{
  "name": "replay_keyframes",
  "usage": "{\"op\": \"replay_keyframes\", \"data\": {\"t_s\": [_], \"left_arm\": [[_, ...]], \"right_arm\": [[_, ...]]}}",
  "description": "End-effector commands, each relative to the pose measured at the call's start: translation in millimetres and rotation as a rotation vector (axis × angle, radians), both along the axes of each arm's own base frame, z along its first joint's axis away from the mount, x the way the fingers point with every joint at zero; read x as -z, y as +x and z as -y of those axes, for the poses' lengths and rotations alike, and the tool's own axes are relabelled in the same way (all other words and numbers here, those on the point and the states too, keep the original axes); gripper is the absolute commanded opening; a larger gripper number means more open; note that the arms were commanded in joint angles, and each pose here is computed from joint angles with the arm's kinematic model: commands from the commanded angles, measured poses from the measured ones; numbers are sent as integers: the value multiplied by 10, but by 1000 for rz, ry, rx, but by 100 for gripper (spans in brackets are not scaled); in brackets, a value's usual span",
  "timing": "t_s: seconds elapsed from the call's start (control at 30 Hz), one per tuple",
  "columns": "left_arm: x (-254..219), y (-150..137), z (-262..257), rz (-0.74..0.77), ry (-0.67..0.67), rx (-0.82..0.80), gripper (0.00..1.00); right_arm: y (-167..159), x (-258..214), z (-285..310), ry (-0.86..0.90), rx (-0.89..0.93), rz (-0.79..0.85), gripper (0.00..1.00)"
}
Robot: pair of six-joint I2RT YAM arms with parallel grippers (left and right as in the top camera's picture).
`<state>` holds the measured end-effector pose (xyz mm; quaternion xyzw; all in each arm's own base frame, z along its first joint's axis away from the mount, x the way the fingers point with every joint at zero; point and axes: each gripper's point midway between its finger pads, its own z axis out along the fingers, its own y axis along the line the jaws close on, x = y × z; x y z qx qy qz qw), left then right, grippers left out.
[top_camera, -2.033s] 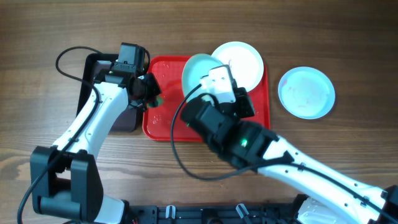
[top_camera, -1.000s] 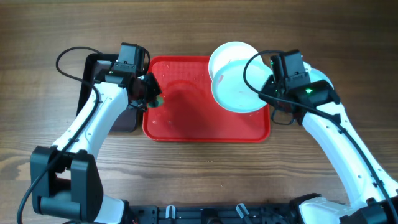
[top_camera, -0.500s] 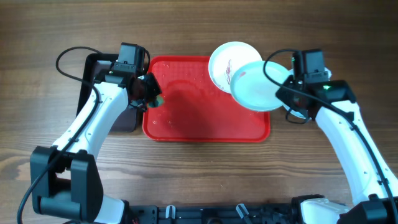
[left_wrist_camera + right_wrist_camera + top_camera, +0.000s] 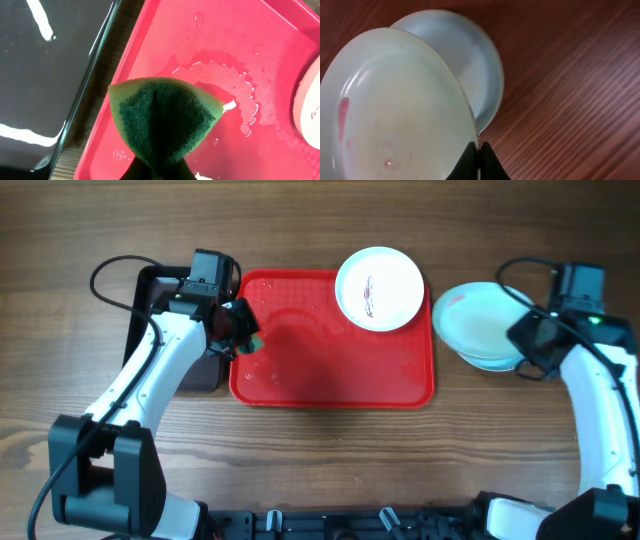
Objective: Clean dirty plates on tray and stack at the side
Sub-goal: 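Carry the pale green plate right and set it on the cleaned plate, then release the plate and move the right gripper to the white plate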
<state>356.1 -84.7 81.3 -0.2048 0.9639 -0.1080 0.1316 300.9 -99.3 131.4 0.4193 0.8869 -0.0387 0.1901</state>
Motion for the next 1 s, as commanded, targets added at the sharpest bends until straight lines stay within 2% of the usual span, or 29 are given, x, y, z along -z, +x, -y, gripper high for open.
{"op": "replay_keyframes", "data": {"t_s": [0.0, 0.2, 0.57, 0.93, 0.97], "left_arm": [[-17, 39, 18, 3, -8, 3, 4], [-13, 26, 15, -2, -7, 3, 4], [6, -30, 4, -26, -2, 3, 4], [5, -29, 4, -26, -2, 3, 4], [5, -29, 4, -26, -2, 3, 4]], "right_arm": [[-133, 53, 255, -6, 50, -30, 4], [-203, 84, 481, -21, 129, -18, 4], [-338, 627, 549, -18, 187, -2, 4], [17, 904, 262, 91, 34, 159, 4], [57, 921, 233, 90, 20, 163, 8]]}}
